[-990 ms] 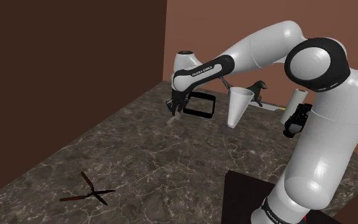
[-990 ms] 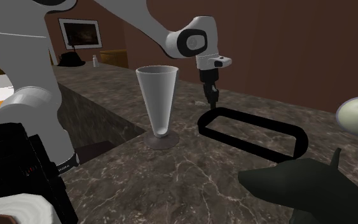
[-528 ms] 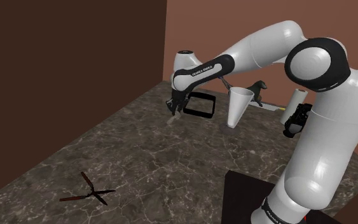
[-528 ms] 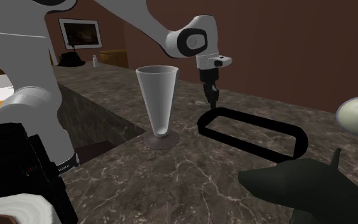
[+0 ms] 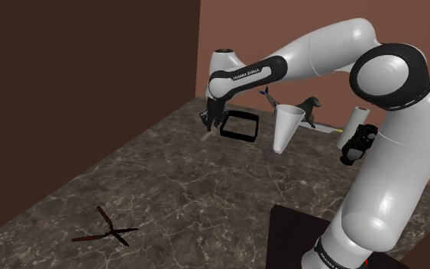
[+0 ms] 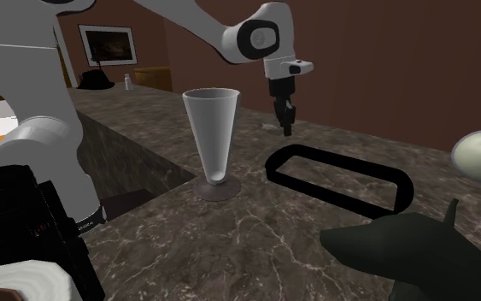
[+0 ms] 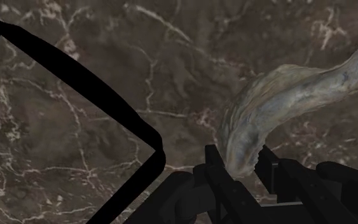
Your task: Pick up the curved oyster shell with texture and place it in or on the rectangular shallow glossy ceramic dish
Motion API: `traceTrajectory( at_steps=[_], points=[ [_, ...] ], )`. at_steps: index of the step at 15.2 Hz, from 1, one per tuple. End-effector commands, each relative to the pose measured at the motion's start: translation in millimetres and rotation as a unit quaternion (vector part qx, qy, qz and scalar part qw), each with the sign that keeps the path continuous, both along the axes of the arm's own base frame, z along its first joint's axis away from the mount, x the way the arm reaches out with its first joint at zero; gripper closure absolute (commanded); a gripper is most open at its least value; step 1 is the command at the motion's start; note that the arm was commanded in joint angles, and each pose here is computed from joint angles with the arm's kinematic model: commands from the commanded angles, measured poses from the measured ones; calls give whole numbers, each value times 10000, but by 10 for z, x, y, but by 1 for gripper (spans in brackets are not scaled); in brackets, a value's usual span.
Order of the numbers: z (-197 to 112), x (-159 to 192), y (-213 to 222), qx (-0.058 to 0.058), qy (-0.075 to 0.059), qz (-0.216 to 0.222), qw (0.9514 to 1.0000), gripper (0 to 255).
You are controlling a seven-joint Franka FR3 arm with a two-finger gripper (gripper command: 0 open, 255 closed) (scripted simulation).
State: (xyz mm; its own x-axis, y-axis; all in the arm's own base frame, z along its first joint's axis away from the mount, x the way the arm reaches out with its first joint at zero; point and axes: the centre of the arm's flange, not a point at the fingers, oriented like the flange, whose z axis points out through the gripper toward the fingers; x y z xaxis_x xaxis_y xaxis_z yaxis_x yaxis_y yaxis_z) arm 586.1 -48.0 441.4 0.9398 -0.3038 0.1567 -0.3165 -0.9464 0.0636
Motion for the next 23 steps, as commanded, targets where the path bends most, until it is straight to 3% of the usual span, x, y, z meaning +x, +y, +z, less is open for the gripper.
traceTrajectory(
  at_steps=[1, 11, 23],
  points=[
    [115, 2, -7, 0, 1, 0, 10000, 255],
    [629, 2, -7, 0, 1, 0, 10000, 255],
    [613, 53, -1590, 0, 1, 0, 10000, 255]
  ],
)
